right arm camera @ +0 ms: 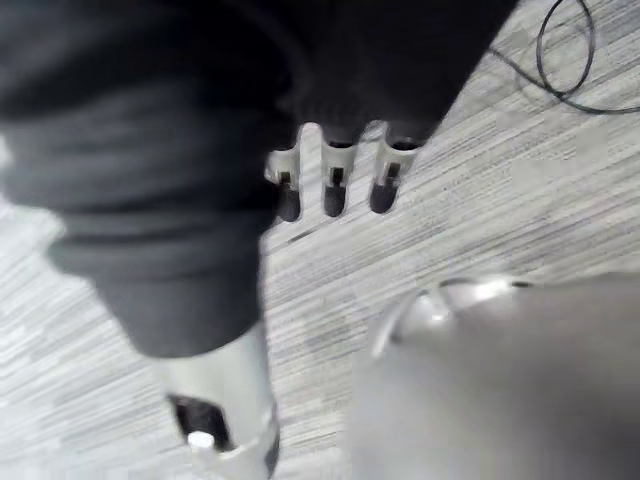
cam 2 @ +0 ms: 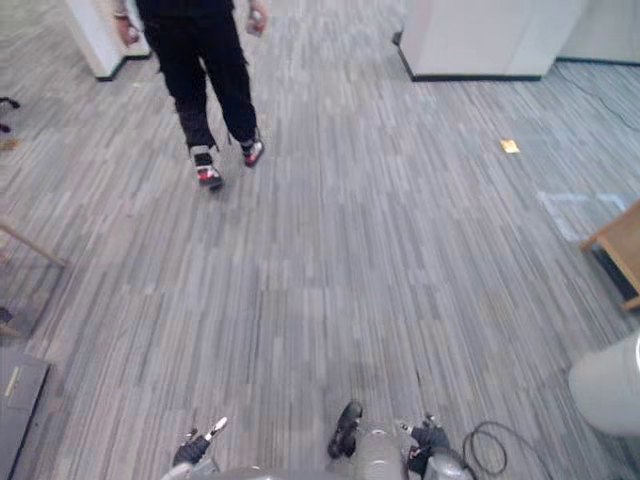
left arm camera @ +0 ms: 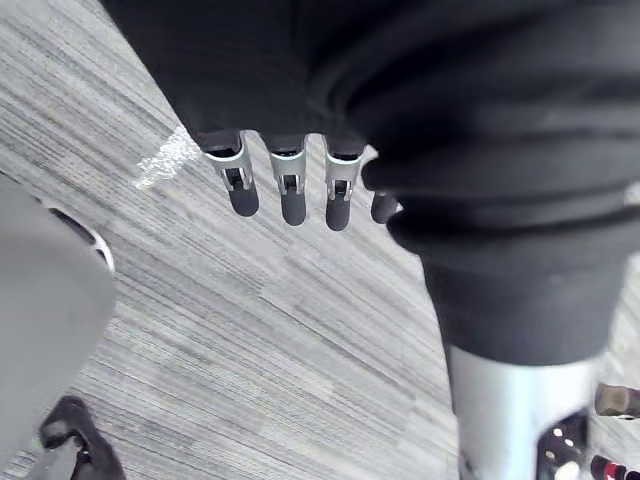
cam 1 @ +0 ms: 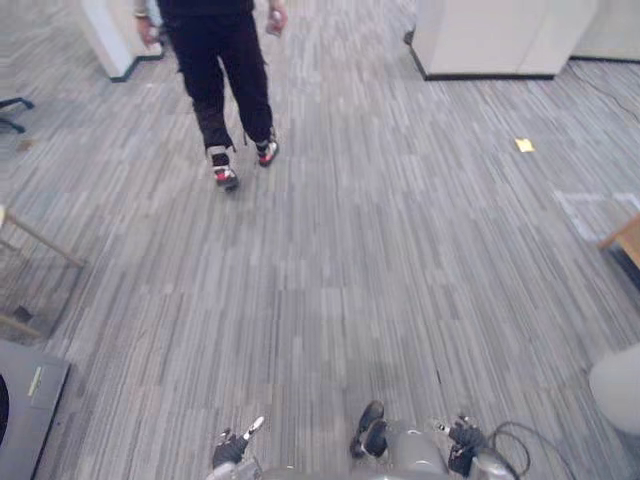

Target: Organize washtable

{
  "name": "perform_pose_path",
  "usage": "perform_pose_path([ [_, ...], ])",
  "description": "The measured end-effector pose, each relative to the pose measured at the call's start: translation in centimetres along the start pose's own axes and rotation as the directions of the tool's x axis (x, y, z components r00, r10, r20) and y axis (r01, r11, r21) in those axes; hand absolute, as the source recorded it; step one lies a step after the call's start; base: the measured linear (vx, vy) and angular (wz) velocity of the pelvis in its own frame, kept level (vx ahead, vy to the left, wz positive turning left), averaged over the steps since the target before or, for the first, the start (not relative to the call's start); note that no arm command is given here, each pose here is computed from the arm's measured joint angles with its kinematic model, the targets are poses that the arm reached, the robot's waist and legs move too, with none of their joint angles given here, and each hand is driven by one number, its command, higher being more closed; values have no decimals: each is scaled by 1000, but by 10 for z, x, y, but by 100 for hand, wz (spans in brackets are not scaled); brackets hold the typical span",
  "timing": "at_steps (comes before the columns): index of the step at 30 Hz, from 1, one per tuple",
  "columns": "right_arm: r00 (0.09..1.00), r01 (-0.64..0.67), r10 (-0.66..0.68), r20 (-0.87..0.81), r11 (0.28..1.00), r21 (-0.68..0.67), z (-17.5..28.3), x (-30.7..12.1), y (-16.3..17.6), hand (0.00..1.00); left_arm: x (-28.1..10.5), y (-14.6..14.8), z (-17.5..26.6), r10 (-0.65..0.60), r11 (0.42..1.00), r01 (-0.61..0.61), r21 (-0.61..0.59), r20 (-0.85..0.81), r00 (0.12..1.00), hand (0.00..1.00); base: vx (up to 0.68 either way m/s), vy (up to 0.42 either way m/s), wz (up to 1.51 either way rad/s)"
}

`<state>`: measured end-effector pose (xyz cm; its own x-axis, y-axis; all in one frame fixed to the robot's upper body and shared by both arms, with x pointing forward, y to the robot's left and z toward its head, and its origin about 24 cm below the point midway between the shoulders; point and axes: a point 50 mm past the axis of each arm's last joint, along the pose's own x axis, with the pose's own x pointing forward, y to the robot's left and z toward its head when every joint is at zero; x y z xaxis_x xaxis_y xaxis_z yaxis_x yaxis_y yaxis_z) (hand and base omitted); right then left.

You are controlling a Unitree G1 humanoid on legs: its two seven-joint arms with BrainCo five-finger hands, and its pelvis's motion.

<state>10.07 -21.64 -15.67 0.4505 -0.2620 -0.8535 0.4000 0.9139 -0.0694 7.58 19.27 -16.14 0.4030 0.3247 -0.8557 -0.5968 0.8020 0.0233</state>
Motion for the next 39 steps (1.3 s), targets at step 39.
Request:
perform_pose_path([
  [39,989,59,-65,-129,997,-53,-35,-7,-11,0,1,35,-3,69,983,-64,171,-23,997,0,126,55,-7],
])
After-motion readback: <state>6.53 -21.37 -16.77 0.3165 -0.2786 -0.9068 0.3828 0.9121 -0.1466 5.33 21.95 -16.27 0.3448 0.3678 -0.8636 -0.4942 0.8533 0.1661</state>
